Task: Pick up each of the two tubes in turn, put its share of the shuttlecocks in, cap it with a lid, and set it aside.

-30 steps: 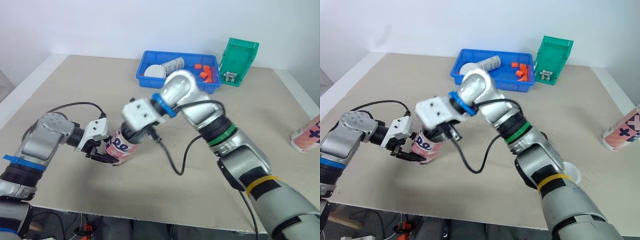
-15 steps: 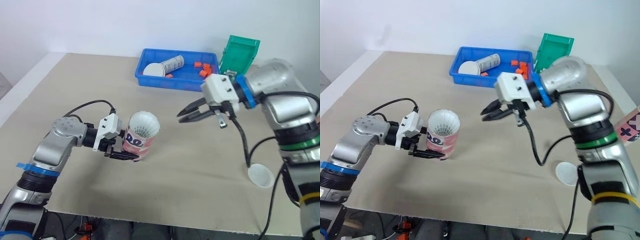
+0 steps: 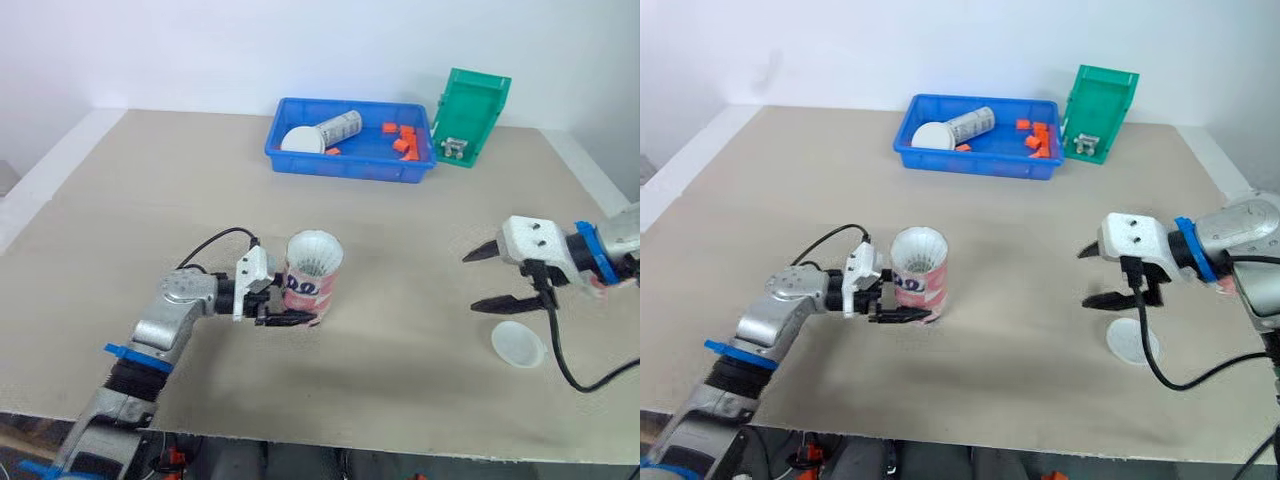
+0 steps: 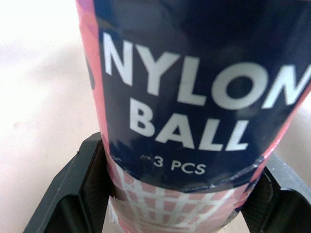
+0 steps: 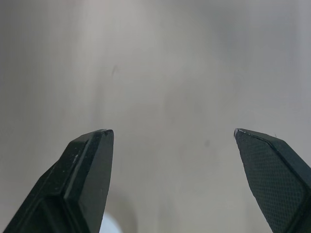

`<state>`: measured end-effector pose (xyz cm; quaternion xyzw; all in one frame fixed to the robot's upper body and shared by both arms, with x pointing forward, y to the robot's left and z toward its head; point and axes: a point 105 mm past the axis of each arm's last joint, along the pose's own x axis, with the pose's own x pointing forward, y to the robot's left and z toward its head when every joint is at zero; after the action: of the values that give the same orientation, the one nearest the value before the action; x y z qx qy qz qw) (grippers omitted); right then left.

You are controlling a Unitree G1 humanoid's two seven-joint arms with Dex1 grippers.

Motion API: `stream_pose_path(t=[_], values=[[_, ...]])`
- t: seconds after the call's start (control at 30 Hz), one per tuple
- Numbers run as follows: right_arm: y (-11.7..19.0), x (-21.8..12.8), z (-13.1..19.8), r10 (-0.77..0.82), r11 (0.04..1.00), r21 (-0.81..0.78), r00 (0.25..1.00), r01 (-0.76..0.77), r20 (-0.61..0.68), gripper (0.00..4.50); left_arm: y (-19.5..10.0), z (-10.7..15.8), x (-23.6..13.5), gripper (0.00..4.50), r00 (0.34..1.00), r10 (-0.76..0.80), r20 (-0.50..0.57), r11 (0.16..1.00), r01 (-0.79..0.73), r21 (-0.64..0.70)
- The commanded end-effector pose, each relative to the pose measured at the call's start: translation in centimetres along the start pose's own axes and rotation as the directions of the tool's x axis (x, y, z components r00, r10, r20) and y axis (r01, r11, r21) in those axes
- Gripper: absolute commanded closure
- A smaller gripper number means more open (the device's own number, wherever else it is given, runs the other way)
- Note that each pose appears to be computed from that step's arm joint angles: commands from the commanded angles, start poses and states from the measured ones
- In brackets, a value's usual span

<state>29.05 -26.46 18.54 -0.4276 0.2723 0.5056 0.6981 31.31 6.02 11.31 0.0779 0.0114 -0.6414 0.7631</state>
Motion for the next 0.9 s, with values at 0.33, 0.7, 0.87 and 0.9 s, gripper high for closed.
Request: stream_pose_path(t=[0.33, 0.7, 0.87, 0.9], values=[[0.8, -0.6, -5.3, 0.039, 0.979, 0.204, 0.995, -0.019, -0.094, 0.25, -0.3, -1.8, 1.1, 1.29, 0.999, -0.011, -0.046, 1.0, 0.011, 0.004], [1.6, 1.9, -7.3, 0.125, 0.956, 0.278, 0.986, -0.09, -0.114, 0.8, 0.1, -1.8, 0.9, 1.29, 0.999, 0.005, -0.053, 1.0, -0.005, 0.008], [1.1, 1.8, -6.5, 0.123, 0.964, 0.249, 0.988, -0.095, -0.098, 2.66, 0.3, -1.7, 0.8, 1.29, 0.998, 0.009, -0.054, 1.0, -0.008, 0.007], [0.9, 1.7, -6.3, 0.119, 0.966, 0.24, 0.988, -0.093, -0.096, 3.1, 0.3, -1.7, 0.8, 1.29, 0.998, 0.008, -0.055, 1.0, -0.008, 0.008]])
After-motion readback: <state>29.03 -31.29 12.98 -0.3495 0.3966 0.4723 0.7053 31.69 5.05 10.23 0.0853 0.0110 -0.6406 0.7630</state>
